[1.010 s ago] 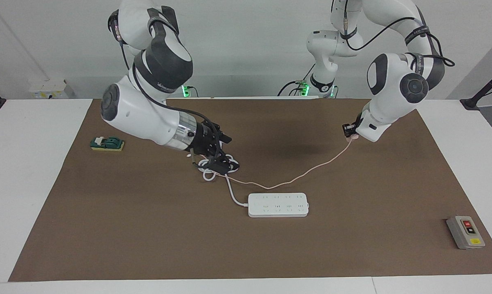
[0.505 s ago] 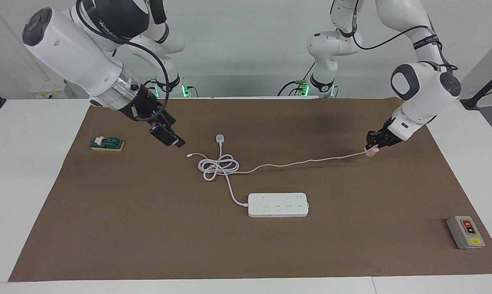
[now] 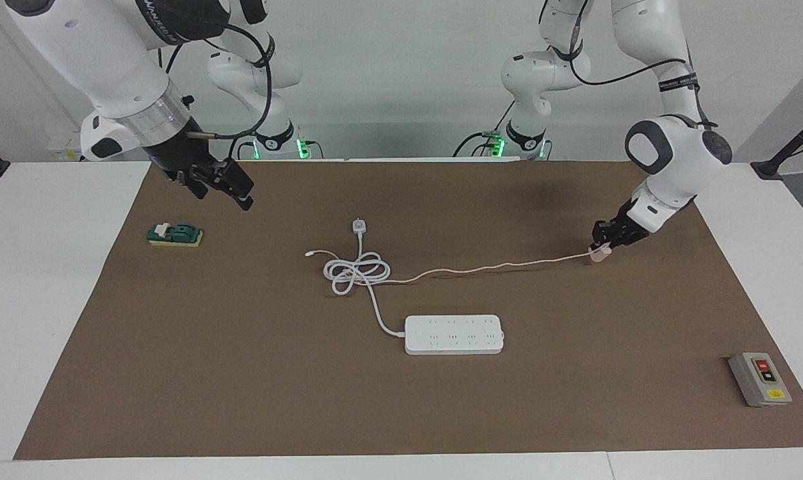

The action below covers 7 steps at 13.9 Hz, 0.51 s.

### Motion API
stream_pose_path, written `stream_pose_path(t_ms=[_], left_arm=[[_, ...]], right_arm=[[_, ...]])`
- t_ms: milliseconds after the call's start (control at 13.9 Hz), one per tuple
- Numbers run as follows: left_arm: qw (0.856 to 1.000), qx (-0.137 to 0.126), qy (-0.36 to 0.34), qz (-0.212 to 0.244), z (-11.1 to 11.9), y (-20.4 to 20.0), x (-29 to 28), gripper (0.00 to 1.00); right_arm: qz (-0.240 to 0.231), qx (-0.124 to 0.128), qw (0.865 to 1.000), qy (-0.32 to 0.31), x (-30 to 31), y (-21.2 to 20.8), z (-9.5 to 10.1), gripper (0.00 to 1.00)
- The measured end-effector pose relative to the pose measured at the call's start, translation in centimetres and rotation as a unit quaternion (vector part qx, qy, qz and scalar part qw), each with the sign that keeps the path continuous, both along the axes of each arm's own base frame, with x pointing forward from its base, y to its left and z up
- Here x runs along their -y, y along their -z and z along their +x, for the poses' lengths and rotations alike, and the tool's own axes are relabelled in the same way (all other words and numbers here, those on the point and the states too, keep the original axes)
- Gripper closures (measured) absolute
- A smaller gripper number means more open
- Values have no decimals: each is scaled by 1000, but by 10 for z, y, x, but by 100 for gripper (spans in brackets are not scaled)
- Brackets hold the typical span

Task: Unplug charger and place it aside
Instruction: 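Carry the charger aside with the left gripper while the right gripper withdraws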

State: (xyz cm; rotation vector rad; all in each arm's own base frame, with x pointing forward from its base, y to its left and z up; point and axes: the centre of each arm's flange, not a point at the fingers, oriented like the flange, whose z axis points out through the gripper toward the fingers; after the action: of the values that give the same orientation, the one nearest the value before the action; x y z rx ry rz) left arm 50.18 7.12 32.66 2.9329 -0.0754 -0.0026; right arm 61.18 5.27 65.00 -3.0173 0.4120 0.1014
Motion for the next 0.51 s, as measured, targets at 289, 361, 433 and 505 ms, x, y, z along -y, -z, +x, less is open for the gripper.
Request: stream_pose_path(t_ms=[289,361,433,505], left_arm=[[1000,0,10,22,-21,2,-58,62],[999,-8,13,35,-26,1,-74,50],[999,-18,16,39,-29,-3,-86,39],[999,-26,19,38,-28,-11,-93,26]], right_arm=[[-49,6,991,-125,18,-6,-17,0],[-53,6,988,-144,22,-6,-21,0],[-54,11,986,-159,27,-5,-25,0],[-54,16,984,-170,32,-3,-31,0]])
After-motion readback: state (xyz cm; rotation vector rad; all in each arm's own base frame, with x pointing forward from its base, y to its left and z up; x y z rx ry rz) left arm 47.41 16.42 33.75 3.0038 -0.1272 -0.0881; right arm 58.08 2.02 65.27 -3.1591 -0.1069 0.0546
